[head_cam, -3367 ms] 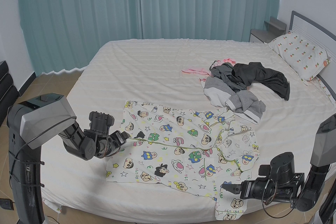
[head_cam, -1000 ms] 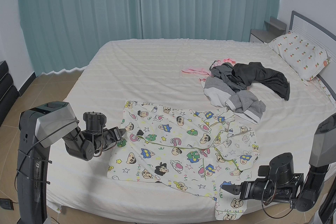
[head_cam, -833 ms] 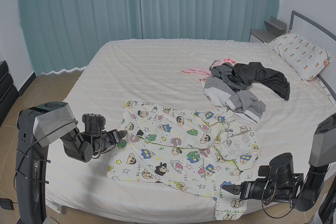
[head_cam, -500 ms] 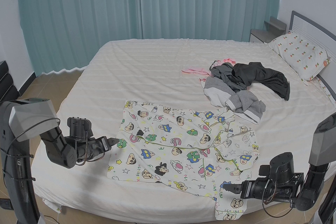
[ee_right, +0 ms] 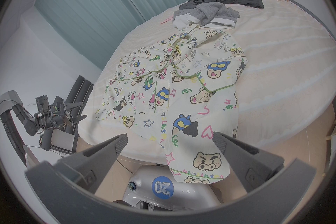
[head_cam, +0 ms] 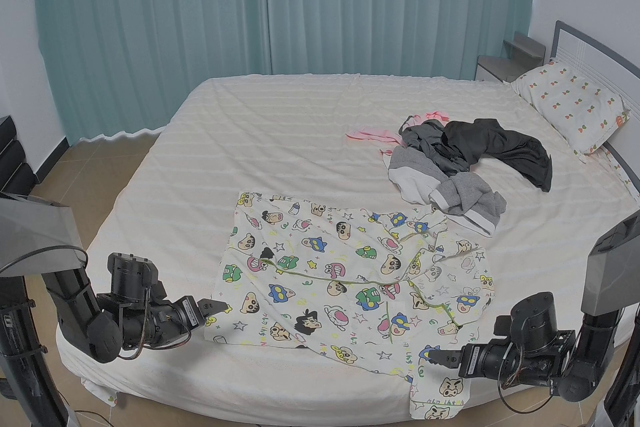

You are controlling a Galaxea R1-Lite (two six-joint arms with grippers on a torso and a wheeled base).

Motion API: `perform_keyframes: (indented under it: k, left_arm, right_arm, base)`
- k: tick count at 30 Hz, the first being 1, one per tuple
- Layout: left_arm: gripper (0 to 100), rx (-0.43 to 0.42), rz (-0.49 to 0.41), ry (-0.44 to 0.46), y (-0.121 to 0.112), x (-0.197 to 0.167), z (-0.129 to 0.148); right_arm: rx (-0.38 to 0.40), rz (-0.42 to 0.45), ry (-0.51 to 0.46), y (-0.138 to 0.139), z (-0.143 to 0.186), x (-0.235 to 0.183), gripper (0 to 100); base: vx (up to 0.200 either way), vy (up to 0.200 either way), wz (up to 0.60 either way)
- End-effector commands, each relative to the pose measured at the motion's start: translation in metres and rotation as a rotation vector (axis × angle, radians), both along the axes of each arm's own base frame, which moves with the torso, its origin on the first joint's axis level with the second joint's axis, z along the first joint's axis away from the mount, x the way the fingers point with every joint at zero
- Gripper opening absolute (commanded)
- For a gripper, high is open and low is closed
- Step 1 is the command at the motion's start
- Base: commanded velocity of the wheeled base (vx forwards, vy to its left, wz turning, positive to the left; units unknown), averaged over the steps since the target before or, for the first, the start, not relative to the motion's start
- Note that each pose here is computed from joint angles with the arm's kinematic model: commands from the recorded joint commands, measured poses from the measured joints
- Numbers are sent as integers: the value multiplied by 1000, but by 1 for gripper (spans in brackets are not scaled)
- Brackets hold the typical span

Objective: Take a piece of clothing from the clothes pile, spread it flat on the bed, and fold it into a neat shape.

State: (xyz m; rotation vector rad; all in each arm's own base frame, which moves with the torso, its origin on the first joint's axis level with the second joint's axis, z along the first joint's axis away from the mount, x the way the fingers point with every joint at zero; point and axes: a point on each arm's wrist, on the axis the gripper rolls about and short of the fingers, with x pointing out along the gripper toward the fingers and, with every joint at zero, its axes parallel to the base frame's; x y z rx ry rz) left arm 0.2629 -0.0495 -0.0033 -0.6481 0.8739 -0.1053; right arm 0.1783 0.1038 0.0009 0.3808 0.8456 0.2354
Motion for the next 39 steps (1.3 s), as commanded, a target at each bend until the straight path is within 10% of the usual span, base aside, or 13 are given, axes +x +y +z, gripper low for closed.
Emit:
perform_keyframes:
  k: [1, 9, 23, 24, 39]
  left_arm:
    - [100, 82, 32, 27, -9, 8, -32]
    - [100, 308, 10, 1, -28, 13, -64]
    - [100, 314, -11, -38, -42, 25, -67]
    - [0, 315, -9, -38, -42, 25, -67]
    - [0, 349, 28, -11, -33, 10, -60]
  right_arm:
    - [-8, 0, 14, -2, -1, -3, 100]
    - [-9, 2, 12, -1, -1, -3, 100]
    - [-6, 3, 8, -1, 0, -4, 100]
    - [-6, 3, 8, -1, 0, -4, 100]
    - [-25, -62, 38, -13, -7, 3, 100]
  base:
    - [0, 0, 0]
    - [0, 0, 0]
    - [0, 0, 0]
    - [0, 0, 0]
    - [0, 0, 0]
